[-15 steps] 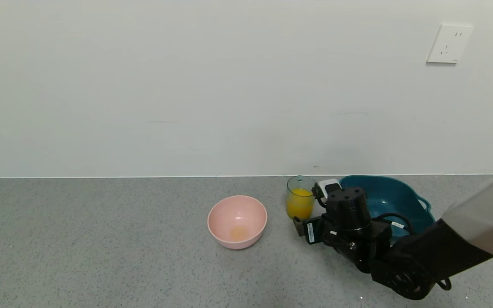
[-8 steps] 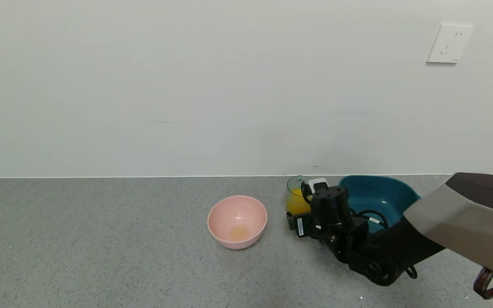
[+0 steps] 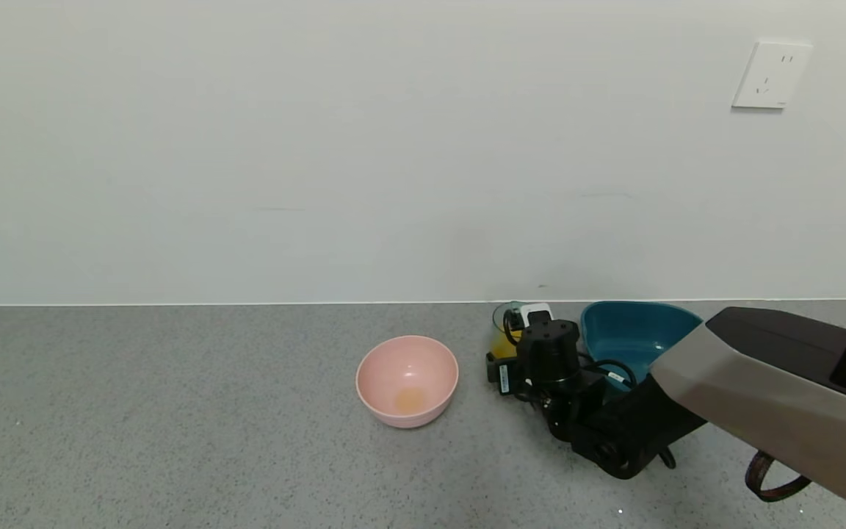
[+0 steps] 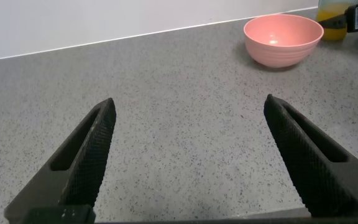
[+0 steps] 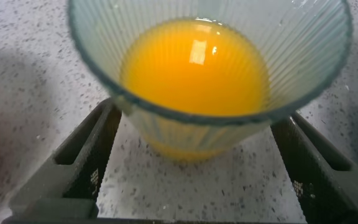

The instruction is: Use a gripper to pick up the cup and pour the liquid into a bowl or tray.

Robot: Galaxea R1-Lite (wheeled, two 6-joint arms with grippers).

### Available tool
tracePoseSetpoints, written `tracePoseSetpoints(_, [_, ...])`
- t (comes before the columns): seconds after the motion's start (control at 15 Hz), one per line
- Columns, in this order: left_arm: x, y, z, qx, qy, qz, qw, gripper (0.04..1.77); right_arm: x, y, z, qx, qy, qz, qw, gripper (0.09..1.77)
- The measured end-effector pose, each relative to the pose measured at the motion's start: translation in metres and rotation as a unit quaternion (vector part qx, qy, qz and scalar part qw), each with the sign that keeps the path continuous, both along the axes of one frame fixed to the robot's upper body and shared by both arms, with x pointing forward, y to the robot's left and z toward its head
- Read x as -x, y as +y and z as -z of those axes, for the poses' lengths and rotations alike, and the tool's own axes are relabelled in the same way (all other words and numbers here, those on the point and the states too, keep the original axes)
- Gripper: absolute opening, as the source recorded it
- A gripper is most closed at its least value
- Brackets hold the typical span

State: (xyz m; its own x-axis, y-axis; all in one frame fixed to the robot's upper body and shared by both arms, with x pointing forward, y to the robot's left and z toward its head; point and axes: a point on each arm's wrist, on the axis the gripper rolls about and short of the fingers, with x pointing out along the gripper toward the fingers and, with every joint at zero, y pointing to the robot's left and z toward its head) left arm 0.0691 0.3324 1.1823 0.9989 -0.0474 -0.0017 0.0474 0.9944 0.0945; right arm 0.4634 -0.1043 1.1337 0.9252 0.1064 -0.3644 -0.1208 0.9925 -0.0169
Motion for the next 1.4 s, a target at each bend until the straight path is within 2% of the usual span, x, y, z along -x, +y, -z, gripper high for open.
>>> tracePoseSetpoints(0.33, [0.0,0.0,0.0,0.0,0.0,0.0,1.0,1.72,-0.017,0.007,0.005,-0.017,-0.039,0.023,0.999,1.71])
tracePoseSetpoints(0.87, [0.0,0.0,0.0,0.0,0.0,0.0,1.0,1.72,-0.023,0.013,0.011,-0.031,-0.068,0.032,0.997,1.71])
tracePoseSetpoints(1.4, [0.0,0.0,0.0,0.0,0.0,0.0,1.0,1.72,-0.025,0.012,0.02,-0.029,-0.069,0.035,0.997,1.71])
